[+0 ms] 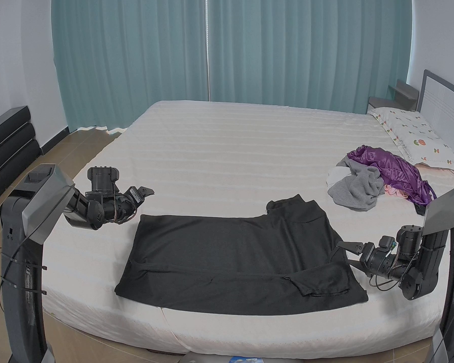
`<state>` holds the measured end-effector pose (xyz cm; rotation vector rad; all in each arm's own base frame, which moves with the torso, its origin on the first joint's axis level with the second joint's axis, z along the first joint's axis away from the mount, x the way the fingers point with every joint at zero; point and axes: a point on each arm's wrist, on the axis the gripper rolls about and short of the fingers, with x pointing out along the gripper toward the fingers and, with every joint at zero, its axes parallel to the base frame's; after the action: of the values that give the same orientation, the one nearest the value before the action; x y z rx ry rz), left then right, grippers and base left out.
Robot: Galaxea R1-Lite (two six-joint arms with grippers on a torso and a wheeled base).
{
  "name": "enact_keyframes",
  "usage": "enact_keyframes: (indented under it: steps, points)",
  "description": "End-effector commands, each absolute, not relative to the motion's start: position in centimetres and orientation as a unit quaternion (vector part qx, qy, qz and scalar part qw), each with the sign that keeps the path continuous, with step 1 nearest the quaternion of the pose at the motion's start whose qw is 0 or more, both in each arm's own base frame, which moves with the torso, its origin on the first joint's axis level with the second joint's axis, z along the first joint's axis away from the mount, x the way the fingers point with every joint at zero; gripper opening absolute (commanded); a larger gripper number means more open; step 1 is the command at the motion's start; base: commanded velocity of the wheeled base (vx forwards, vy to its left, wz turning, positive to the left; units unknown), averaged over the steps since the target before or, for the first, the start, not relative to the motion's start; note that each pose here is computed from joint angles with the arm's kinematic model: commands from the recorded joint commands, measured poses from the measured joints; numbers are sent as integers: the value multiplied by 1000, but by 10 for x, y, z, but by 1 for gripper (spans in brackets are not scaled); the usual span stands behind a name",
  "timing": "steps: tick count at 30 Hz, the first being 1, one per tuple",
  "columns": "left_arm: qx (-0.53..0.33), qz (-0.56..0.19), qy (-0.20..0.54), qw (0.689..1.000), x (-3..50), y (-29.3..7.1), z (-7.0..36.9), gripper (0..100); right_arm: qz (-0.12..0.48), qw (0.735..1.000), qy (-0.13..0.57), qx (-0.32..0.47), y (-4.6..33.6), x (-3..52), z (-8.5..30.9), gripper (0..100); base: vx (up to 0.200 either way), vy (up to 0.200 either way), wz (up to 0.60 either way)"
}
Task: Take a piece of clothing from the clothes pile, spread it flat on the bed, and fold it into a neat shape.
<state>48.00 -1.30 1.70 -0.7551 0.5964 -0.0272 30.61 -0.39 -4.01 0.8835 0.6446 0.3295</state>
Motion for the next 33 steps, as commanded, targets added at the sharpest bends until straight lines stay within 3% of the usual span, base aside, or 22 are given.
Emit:
enact_keyframes:
  steps: [1, 27, 28, 33]
  points:
    - [-365, -5, 301, 881, 486, -11, -8, 100, 151, 841, 310, 417, -3, 305, -43, 100, 0, 0, 0]
    - [-360, -8, 297, 884, 508, -18, -38, 100, 150, 841, 311, 417, -3, 304, -44, 100, 0, 0, 0]
    - [-360, -8, 298, 884, 508, -18, -39, 0, 150, 841, 311, 417, -3, 304, -44, 100, 0, 0, 0]
    - [-360, -6, 296, 885, 509, -17, -40, 0, 150, 841, 311, 417, -3, 304, -44, 100, 0, 0, 0]
